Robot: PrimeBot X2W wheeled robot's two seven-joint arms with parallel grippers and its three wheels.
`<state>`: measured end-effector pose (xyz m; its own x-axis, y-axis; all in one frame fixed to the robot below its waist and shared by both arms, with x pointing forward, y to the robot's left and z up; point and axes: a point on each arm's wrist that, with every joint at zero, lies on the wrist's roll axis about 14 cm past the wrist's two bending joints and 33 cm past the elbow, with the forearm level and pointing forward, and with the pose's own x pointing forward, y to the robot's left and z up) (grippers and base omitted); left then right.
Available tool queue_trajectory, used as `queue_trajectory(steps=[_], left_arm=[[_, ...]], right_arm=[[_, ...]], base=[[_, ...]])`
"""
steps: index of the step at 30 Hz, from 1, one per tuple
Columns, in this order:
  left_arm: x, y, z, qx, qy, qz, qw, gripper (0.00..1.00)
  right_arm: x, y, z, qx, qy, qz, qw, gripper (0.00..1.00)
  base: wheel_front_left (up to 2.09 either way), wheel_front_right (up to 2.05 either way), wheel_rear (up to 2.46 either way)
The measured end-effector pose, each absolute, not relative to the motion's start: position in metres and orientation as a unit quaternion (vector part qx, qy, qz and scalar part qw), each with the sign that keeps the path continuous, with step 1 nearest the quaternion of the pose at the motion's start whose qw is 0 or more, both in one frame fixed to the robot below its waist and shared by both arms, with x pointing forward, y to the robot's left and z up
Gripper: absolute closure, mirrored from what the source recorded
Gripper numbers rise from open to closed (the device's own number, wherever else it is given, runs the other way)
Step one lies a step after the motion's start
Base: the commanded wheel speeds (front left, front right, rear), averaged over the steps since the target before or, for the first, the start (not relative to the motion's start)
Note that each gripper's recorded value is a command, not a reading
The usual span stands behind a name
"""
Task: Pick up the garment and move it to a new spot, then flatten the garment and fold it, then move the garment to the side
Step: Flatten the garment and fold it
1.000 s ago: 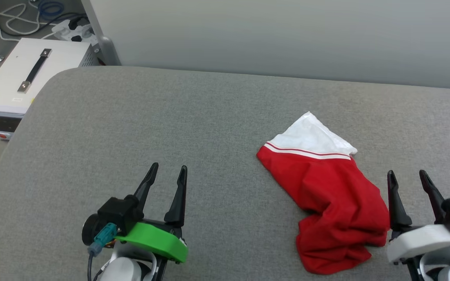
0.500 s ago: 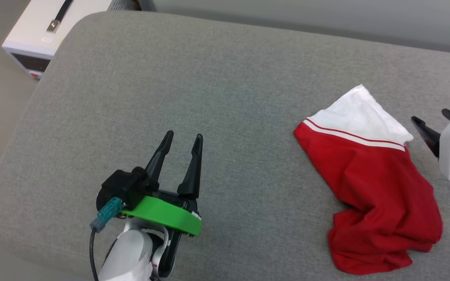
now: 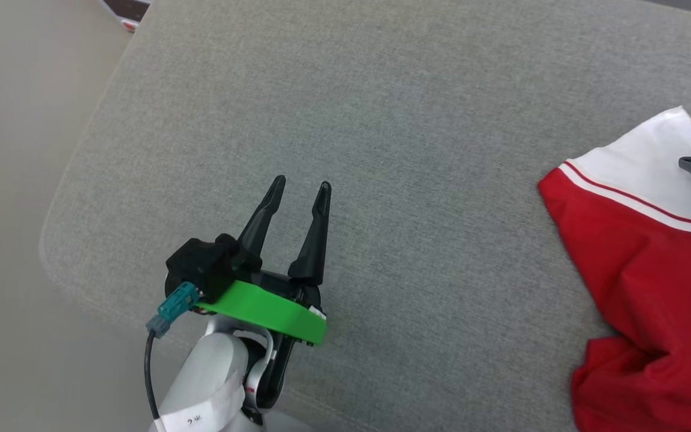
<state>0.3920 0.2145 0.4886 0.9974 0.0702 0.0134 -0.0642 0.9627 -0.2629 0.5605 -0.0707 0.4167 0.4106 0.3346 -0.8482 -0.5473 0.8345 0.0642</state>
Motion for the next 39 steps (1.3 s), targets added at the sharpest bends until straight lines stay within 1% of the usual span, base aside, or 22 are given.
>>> queue_trajectory(steps=[4, 10, 11, 12, 13, 14, 18, 24, 28, 31, 33, 39], left_arm=[[0.389, 0.22, 0.48, -0.127, 0.003, 0.048, 0.991, 0.0], [0.385, 0.229, 0.474, -0.119, 0.014, 0.063, 0.991, 0.0], [0.384, 0.23, 0.474, -0.118, 0.015, 0.065, 0.991, 0.0], [0.384, 0.231, 0.473, -0.117, 0.015, 0.067, 0.991, 0.0], [0.384, 0.231, 0.473, -0.117, 0.015, 0.068, 0.991, 0.0], [0.384, 0.231, 0.473, -0.117, 0.015, 0.068, 0.991, 0.0], [0.384, 0.23, 0.474, -0.118, 0.014, 0.065, 0.991, 0.0], [0.384, 0.227, 0.484, -0.116, 0.0, 0.057, 0.992, 0.0], [0.382, 0.228, 0.492, -0.114, -0.013, 0.056, 0.992, 0.0], [0.378, 0.228, 0.499, -0.113, -0.023, 0.056, 0.992, 0.0], [0.373, 0.228, 0.502, -0.116, -0.027, 0.055, 0.991, 0.0], [0.361, 0.23, 0.516, -0.12, -0.05, 0.059, 0.99, 0.0]], right_arm=[[0.562, -0.062, 0.389, -0.125, 0.502, 0.271, 0.812, 0.0], [0.564, -0.049, 0.37, -0.131, 0.514, 0.283, 0.799, 0.0], [0.563, -0.049, 0.368, -0.131, 0.517, 0.283, 0.797, 0.1], [0.563, -0.048, 0.367, -0.131, 0.519, 0.284, 0.796, 0.37], [0.562, -0.048, 0.367, -0.131, 0.519, 0.284, 0.795, 0.83], [0.562, -0.048, 0.367, -0.131, 0.519, 0.285, 0.795, 1.0], [0.555, -0.044, 0.369, -0.12, 0.511, 0.295, 0.798, 1.0], [0.552, -0.039, 0.391, -0.097, 0.472, 0.308, 0.82, 1.0], [0.547, -0.027, 0.417, -0.084, 0.435, 0.329, 0.834, 1.0], [0.541, -0.012, 0.449, -0.085, 0.39, 0.354, 0.846, 1.0], [0.533, 0.001, 0.469, -0.083, 0.365, 0.376, 0.848, 1.0], [0.497, 0.058, 0.524, -0.062, 0.29, 0.454, 0.84, 1.0]], base=[[0.0, 0.0, 0.0], [0.0, 0.0, 0.0], [0.0, 0.0, 0.0], [0.0, 0.0, 0.0], [0.0, 0.0, 0.0], [0.0, 0.0, 0.0], [0.0, 0.0, 0.0], [0.0, 0.0, 0.0], [0.0, 0.0, 0.0], [0.0, 0.0, 0.0], [0.0, 0.0, 0.0], [0.0, 0.0, 0.0]])
